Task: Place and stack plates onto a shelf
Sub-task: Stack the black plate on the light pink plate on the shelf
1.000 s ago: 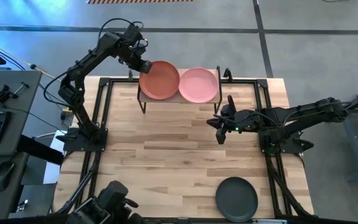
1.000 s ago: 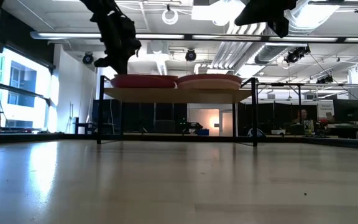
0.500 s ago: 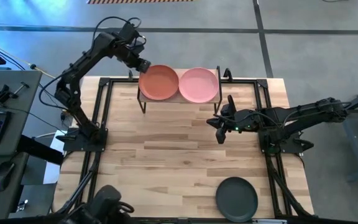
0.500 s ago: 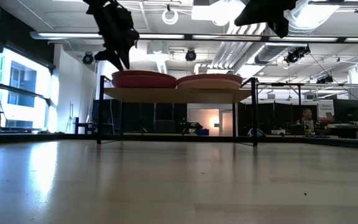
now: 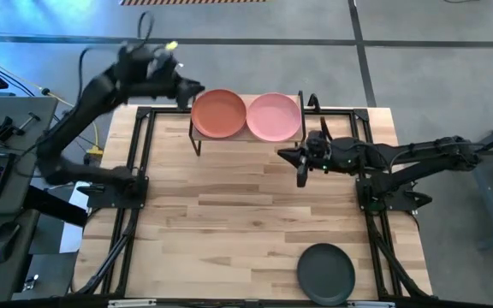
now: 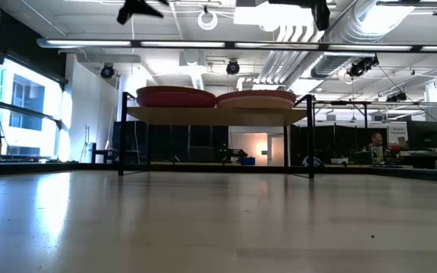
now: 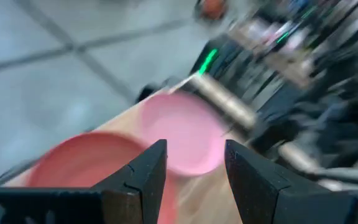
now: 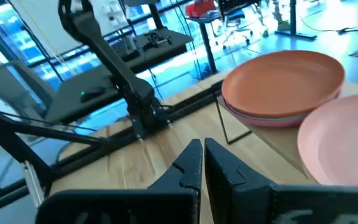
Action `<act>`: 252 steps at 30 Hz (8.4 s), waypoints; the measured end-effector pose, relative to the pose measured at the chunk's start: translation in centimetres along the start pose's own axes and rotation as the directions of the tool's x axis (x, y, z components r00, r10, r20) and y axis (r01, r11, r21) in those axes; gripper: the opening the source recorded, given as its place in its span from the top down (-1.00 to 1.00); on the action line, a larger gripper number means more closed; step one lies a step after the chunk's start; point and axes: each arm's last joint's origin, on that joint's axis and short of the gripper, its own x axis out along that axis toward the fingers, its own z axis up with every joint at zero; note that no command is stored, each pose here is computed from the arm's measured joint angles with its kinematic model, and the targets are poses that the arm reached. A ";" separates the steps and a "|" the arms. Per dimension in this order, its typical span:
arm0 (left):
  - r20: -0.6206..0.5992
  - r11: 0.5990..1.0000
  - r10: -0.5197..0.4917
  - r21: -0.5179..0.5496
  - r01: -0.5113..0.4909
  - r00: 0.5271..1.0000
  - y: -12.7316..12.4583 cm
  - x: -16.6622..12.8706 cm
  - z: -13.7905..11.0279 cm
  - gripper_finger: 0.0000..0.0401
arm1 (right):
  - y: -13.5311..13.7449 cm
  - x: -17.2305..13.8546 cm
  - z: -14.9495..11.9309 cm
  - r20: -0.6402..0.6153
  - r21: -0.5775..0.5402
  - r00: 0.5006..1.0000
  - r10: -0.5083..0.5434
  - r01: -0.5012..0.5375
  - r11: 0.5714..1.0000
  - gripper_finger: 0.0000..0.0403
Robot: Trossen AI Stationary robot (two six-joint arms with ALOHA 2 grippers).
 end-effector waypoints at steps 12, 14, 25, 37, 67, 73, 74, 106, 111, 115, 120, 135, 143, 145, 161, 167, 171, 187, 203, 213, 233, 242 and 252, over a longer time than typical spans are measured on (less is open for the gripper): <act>0.380 0.925 -0.369 0.062 0.374 0.848 -4.9 -1.1 -13.7 0.24 | -1.0 0.4 0.6 -0.008 0.039 0.997 0.071 -0.070 0.997 0.79; 0.388 0.928 -0.363 0.067 0.367 0.847 -5.0 -0.6 -15.4 0.24 | -1.0 0.4 0.7 -0.005 0.047 0.997 0.074 -0.074 0.996 0.68; 0.362 0.933 -0.360 0.165 0.321 0.860 -5.2 0.1 -17.3 0.24 | -1.0 0.4 0.8 0.006 0.048 0.997 0.081 -0.081 0.996 0.35; 0.354 0.933 -0.357 0.186 0.309 0.865 -5.1 0.1 -17.4 0.24 | -1.0 0.4 0.8 0.012 0.051 0.998 0.066 -0.067 0.996 0.34; 0.332 0.925 -0.377 0.088 0.369 0.865 -5.2 0.3 -17.6 0.24 | -1.0 0.4 1.0 0.035 0.070 0.998 0.053 -0.055 0.996 0.34; 0.292 0.903 -0.426 0.081 0.421 0.856 -5.3 0.3 -17.7 0.24 | -0.3 0.1 0.6 -0.110 0.074 0.973 0.201 -0.194 0.978 0.34; 0.282 0.902 -0.430 0.082 0.425 0.858 -5.3 0.3 -17.8 0.24 | 0.1 -0.1 0.6 -0.176 0.084 0.963 0.203 -0.190 0.978 0.34; 0.280 0.911 -0.409 0.061 0.409 0.869 -5.2 0.4 -17.9 0.24 | 4.1 -10.5 -21.0 -0.984 0.142 0.174 0.036 0.646 0.750 0.34; 0.280 0.911 -0.408 0.061 0.408 0.869 -5.2 0.4 -17.9 0.24 | 4.4 -10.1 -21.7 -0.967 0.233 0.228 0.114 0.614 0.754 0.34; 0.279 0.911 -0.408 0.061 0.408 0.869 -5.2 0.4 -17.9 0.24 | 3.8 -10.2 -22.1 -0.972 0.186 0.230 0.048 0.630 0.754 0.34; 0.280 0.911 -0.408 0.061 0.408 0.869 -5.2 0.4 -17.9 0.24 | 3.7 -10.3 -22.3 -0.975 0.161 0.222 0.029 0.604 0.781 0.34; 0.281 0.913 -0.404 0.060 0.404 0.871 -5.2 0.4 -17.9 0.24 | 4.4 -10.1 -24.5 -0.977 0.115 0.211 -0.011 0.574 0.811 0.34; 0.284 0.914 -0.401 0.060 0.402 0.871 -5.2 0.4 -17.9 0.24 | 4.2 -10.1 -24.6 -0.976 0.095 0.213 -0.038 0.580 0.809 0.54; 0.286 0.915 -0.399 0.059 0.399 0.872 -5.2 0.4 -17.9 0.24 | 4.0 -10.2 -24.5 -0.976 0.081 0.211 -0.055 0.584 0.808 0.75; 0.416 0.887 -0.448 0.092 0.453 0.791 -5.5 -0.9 -16.5 0.24 | 4.8 -10.9 -21.0 -0.946 0.289 0.270 0.180 0.444 0.848 1.00; 0.432 0.884 -0.453 0.105 0.456 0.780 -5.4 -1.4 -16.3 0.24 | 3.5 -10.7 -17.2 -0.861 0.450 0.426 0.278 0.382 0.808 1.00; 0.424 0.885 -0.453 0.105 0.454 0.785 -5.4 -1.4 -16.4 0.24 | 2.3 -9.7 -15.3 -0.796 0.518 0.525 0.301 0.335 0.787 1.00; 0.410 0.879 -0.457 0.076 0.470 0.789 -5.3 -1.3 -16.5 0.24 | 1.1 -4.7 -4.3 -0.662 0.439 0.716 0.220 0.133 0.888 1.00; 0.410 0.880 -0.457 0.076 0.470 0.790 -5.3 -1.3 -16.5 0.24 | -3.8 -2.2 6.4 -0.582 0.337 0.810 0.068 0.165 0.927 1.00; 0.410 0.881 -0.457 0.085 0.466 0.789 -5.3 -1.3 -16.5 0.24 | -7.3 1.3 13.4 -0.570 0.155 0.817 -0.084 0.208 0.966 1.00; 0.412 0.883 -0.453 0.084 0.462 0.790 -5.3 -1.3 -16.5 0.24 | -21.4 6.0 13.3 -0.787 0.184 0.586 -0.194 0.523 0.832 1.00; 0.414 0.884 -0.450 0.083 0.460 0.791 -5.3 -1.3 -16.5 0.24 | -23.4 7.3 12.2 -0.816 0.188 0.547 -0.184 0.553 0.812 1.00; 0.414 0.884 -0.450 0.083 0.460 0.791 -5.3 -1.3 -16.5 0.24 | -23.9 7.9 11.7 -0.823 0.183 0.538 -0.180 0.552 0.814 1.00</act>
